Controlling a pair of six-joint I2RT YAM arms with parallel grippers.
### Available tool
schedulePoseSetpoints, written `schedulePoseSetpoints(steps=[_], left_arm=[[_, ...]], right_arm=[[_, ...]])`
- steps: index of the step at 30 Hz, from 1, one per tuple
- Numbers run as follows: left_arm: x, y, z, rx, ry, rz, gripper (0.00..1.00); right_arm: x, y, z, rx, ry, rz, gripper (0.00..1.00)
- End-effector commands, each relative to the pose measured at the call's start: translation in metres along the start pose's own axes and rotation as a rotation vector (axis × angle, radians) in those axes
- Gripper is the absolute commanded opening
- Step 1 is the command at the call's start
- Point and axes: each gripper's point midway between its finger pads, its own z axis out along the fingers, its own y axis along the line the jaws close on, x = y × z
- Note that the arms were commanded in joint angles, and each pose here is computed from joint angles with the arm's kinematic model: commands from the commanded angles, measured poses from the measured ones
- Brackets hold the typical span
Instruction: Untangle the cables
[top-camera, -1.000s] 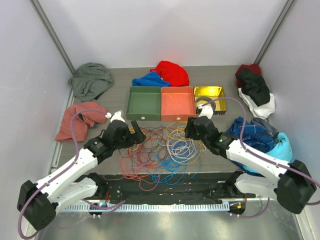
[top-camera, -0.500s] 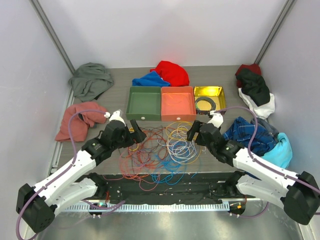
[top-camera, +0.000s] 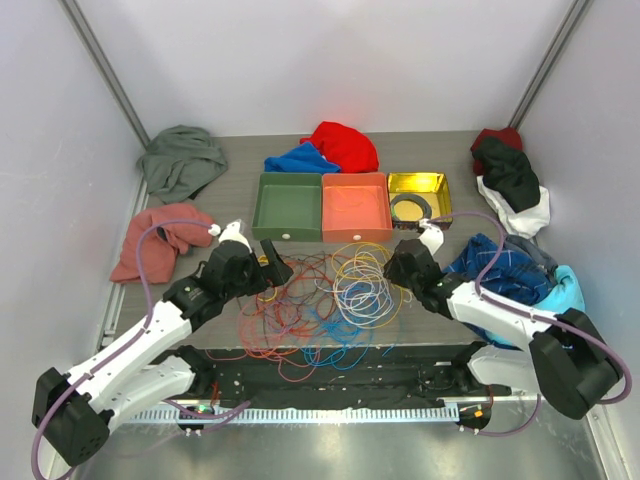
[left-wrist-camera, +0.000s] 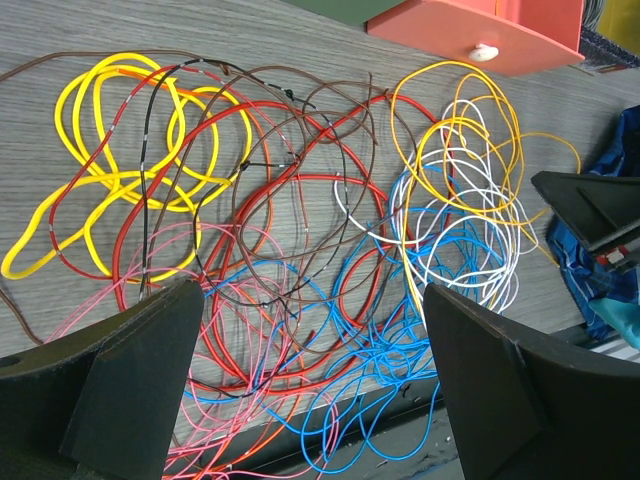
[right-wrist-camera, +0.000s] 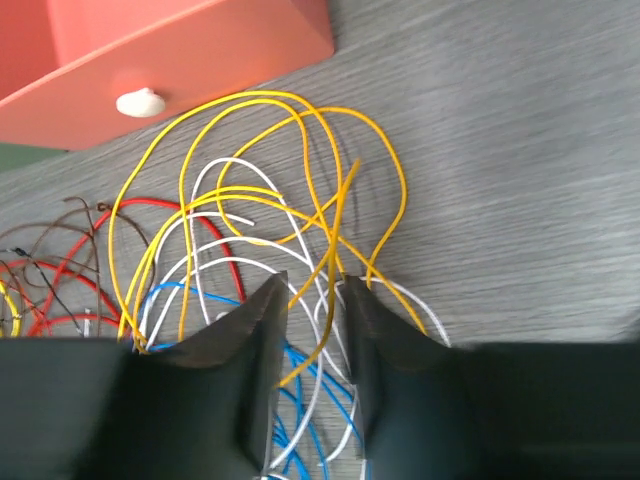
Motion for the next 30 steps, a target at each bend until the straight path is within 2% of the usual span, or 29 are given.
schedulePoseSetpoints(steps=[1, 3, 5, 10, 16, 21, 22, 30], left_arm=[[-0.007, -0.008, -0.002, 0.031, -0.026, 0.000, 0.97], [-0.009, -0.007, -0.004, 0.027, -0.039, 0.002, 0.97], [-0.012, -0.007, -0.007, 0.031, -0.053, 0.001, 0.97], [-0.021, -0.009, -0.015, 0.046, -0.104, -0.001, 0.97], [-0.041, -0.018, -0.035, 0.098, -0.197, -0.017, 0.97], [-0.054, -0.027, -0.051, 0.137, -0.245, -0.001, 0.97], [-0.056, -0.027, -0.055, 0.142, -0.257, -0.004, 0.97], [-0.056, -0.023, -0.067, 0.152, -0.277, -0.016, 0.97]], right_arm=[[-0.028, 0.032, -0.001, -0.106, -0.074, 0.047, 0.23], [-0.047, 0.043, -0.016, -0.157, -0.140, 0.052, 0.08], [-0.064, 0.056, -0.033, -0.188, -0.192, 0.031, 0.01], [-0.121, 0.100, -0.099, -0.270, -0.316, -0.045, 0.01], [-0.175, 0.148, -0.163, -0.372, -0.394, -0.112, 0.01], [-0.205, 0.185, -0.200, -0.470, -0.408, -0.142, 0.01], [-0.221, 0.194, -0.217, -0.501, -0.438, -0.128, 0.01], [-0.287, 0.240, -0.265, -0.566, -0.554, -0.141, 0.01]])
